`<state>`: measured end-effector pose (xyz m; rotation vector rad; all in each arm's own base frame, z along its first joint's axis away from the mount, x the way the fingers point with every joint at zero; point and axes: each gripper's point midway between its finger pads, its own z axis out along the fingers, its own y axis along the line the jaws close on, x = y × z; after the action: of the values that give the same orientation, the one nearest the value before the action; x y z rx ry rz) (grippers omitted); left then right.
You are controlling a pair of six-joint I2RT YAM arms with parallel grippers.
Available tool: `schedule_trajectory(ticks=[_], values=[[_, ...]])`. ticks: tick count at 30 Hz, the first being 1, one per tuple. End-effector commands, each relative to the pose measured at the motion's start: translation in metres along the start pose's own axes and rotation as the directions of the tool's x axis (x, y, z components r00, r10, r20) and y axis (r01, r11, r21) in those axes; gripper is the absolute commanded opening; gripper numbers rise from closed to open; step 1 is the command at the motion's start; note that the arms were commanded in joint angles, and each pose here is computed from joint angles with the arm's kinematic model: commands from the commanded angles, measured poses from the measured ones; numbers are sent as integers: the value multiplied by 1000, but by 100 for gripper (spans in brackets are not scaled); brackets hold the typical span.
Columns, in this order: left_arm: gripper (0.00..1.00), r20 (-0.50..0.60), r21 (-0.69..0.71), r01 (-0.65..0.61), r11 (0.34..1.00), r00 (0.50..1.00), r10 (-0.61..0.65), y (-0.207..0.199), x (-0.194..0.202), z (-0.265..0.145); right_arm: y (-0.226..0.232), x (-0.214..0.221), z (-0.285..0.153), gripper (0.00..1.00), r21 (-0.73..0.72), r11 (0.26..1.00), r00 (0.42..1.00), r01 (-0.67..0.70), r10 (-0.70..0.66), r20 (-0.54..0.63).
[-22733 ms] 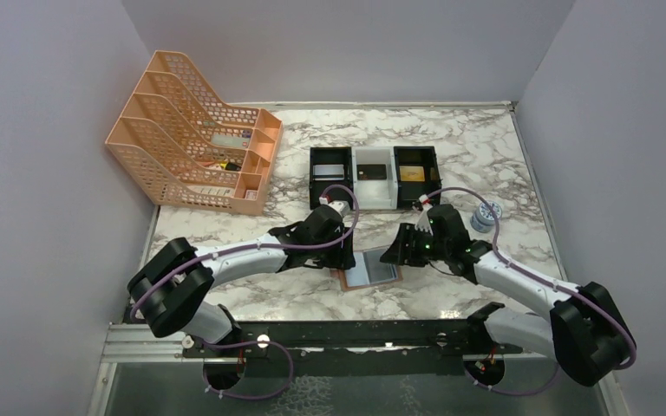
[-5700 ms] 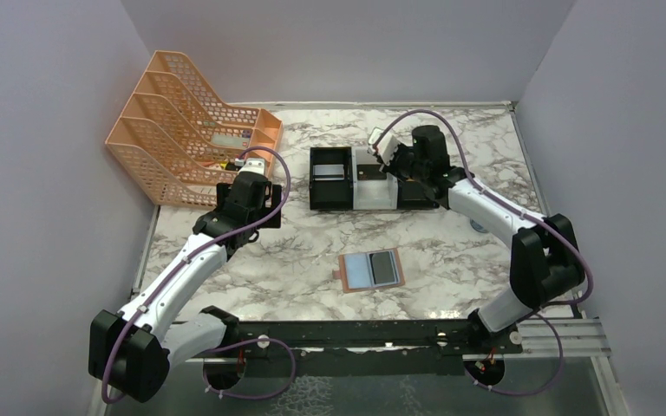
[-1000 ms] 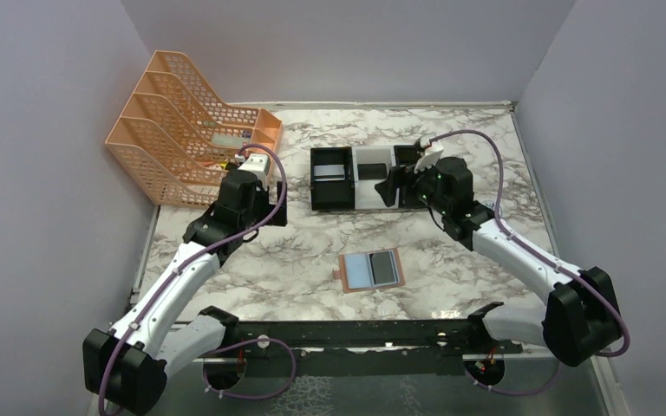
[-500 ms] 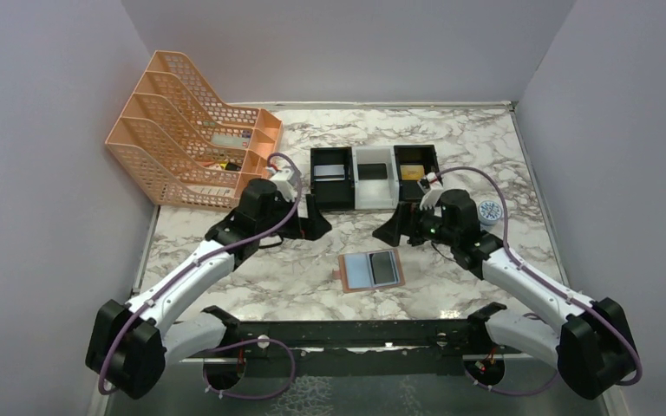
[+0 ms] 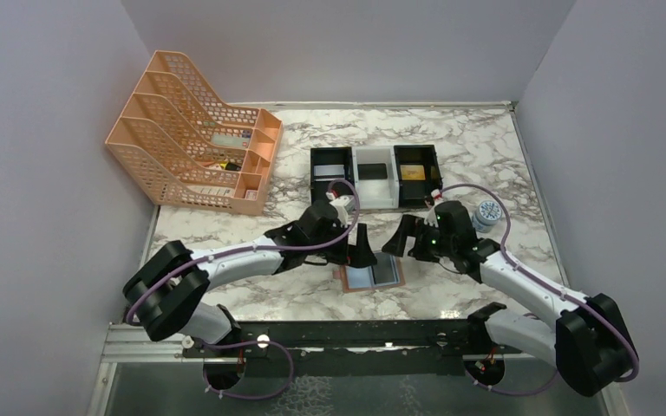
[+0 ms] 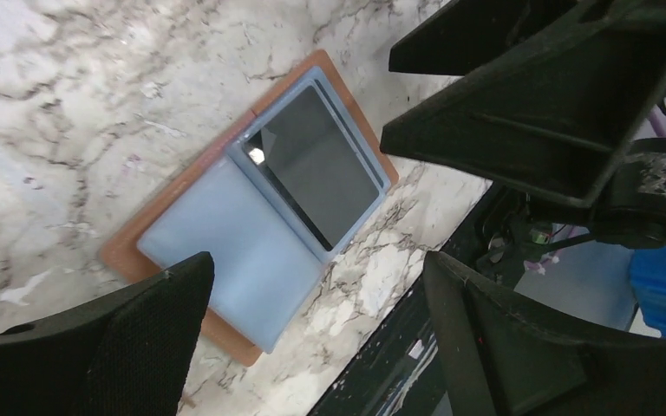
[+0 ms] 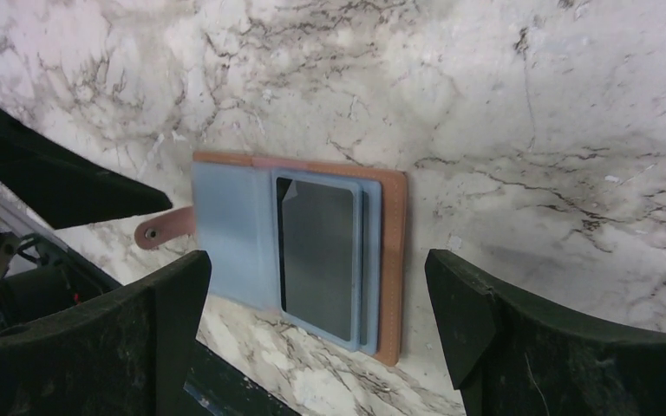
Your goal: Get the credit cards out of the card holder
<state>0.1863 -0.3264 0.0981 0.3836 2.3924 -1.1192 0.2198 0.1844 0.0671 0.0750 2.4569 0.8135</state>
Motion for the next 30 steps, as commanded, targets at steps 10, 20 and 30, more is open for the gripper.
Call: schedule_trajectory(ticks=[10,20,30], values=[[88,59,8,87,996,994,-87,-12,-3,29,42,15,-15,100,-329,944,998,7,17,69],[84,67,-14,114,993,991,-113,-4,3,28,31,29,-7,81,-261,962,996,-82,73,-44],[83,68,-28,134,991,989,-132,-1,1,36,23,42,4,62,-221,970,989,-96,68,-131]])
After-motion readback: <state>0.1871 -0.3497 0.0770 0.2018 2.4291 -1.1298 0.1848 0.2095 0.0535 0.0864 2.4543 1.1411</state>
